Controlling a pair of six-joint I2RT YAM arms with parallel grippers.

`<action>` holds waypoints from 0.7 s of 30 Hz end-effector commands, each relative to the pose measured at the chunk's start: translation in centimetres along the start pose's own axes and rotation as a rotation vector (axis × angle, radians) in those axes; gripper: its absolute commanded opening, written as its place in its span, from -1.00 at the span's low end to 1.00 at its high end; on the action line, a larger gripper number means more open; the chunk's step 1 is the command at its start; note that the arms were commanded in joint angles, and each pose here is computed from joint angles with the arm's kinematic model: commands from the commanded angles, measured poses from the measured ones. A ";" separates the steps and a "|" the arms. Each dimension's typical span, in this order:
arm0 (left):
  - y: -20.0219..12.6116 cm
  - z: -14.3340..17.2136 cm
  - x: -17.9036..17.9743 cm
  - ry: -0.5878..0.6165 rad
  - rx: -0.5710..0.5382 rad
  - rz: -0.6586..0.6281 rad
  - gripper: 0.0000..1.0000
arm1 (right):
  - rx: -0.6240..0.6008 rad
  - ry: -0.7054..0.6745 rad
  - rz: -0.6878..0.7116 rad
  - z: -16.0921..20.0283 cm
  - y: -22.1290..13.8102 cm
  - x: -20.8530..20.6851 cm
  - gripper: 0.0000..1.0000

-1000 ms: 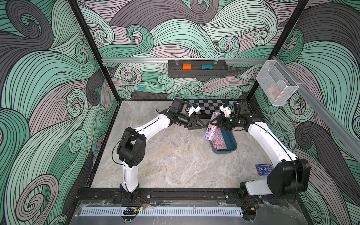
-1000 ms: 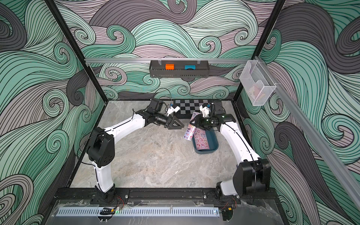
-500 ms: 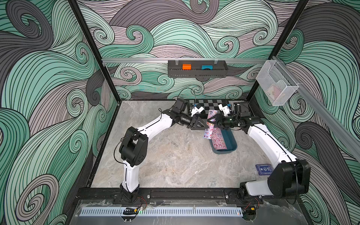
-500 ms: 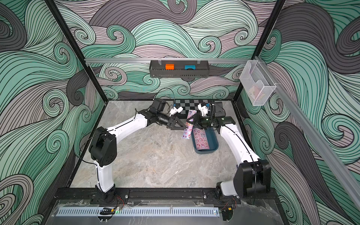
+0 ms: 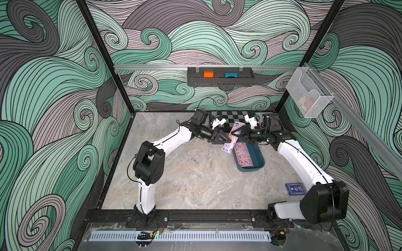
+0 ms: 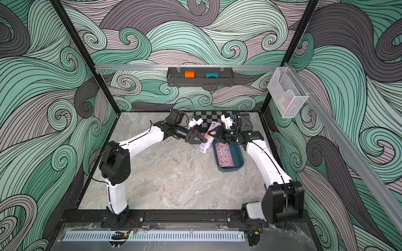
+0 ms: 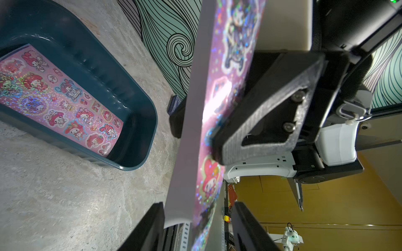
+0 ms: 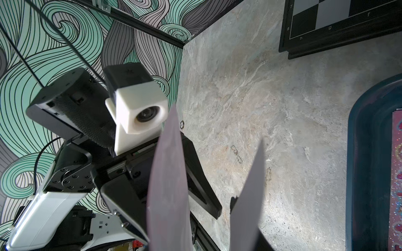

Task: Take the stickers out of the storage box
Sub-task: Pick up the sticker from the storage box.

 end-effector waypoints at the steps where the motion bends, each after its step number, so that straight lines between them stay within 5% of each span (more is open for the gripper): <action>1: -0.5 -0.6 -0.7 0.019 -0.009 0.026 -0.05 | 0.009 0.003 -0.014 0.2 0.2 -0.1 -0.25; 6: -0.5 -0.8 -1.5 0.031 -0.017 0.071 -0.22 | 0.008 0.016 -0.016 0.1 0.6 -0.3 -0.26; 21: 0.0 -0.4 -1.2 0.009 0.011 0.097 -0.12 | 0.008 0.007 -0.036 0.1 0.8 0.4 -0.27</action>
Point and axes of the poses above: each gripper's point midway between its finger pads, its own y axis out along the fingers, its own x axis along the line the jaws close on, z = x × y, the point moved 1 cm from there along -y, back along the fingers, and after that the axes turned 11 degrees about y, right-handed, at the moved point
